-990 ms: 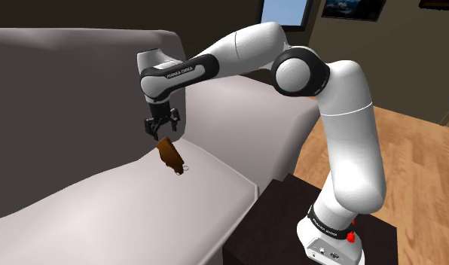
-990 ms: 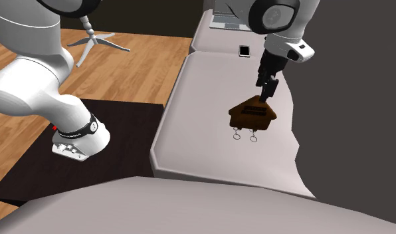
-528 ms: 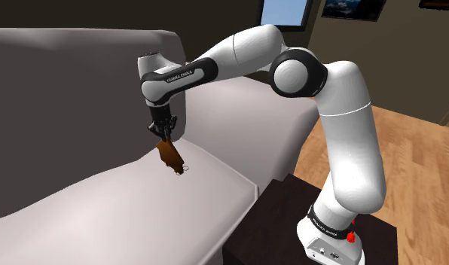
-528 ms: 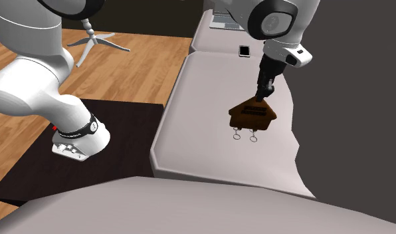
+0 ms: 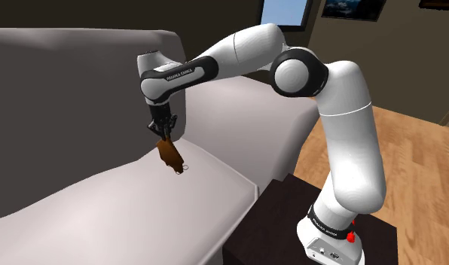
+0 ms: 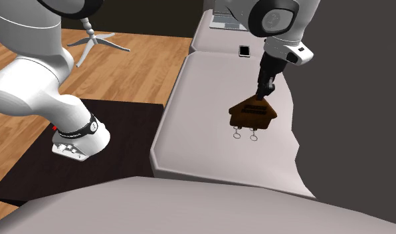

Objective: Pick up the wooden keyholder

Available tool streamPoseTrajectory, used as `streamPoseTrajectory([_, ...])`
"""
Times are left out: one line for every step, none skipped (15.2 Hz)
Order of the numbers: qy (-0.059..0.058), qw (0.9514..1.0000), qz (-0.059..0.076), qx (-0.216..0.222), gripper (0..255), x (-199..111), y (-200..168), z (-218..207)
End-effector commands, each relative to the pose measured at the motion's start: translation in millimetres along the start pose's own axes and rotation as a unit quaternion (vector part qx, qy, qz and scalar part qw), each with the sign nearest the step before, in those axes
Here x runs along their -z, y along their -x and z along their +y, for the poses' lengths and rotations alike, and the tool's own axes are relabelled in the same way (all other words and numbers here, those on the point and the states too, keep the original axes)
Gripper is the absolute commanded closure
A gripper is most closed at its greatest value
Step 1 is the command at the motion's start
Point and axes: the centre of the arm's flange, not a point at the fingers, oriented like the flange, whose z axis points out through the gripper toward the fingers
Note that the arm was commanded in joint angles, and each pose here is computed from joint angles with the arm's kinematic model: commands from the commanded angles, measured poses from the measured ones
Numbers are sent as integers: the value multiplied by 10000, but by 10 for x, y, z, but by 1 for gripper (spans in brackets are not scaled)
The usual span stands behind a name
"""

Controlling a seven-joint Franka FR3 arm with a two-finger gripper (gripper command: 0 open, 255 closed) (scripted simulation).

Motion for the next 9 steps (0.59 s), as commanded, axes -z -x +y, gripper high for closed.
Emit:
streamPoseTrajectory([-1,10000,3,1,255,91,7,4])
streamPoseTrajectory([-1,10000,3,1,255,144,11,7])
streamPoseTrajectory([-1,10000,3,1,255,196,13,10])
streamPoseTrajectory([-1,10000,3,1,255,249,16,13])
streamPoseTrajectory([-1,10000,3,0,255,302,18,15])
streamPoseTrajectory([-1,10000,3,0,255,354,21,18])
streamPoseTrajectory([-1,10000,3,0,255,407,24,21])
streamPoseTrajectory([-1,10000,3,0,255,460,27,23])
streamPoseTrajectory([-1,10000,3,0,255,512,30,26])
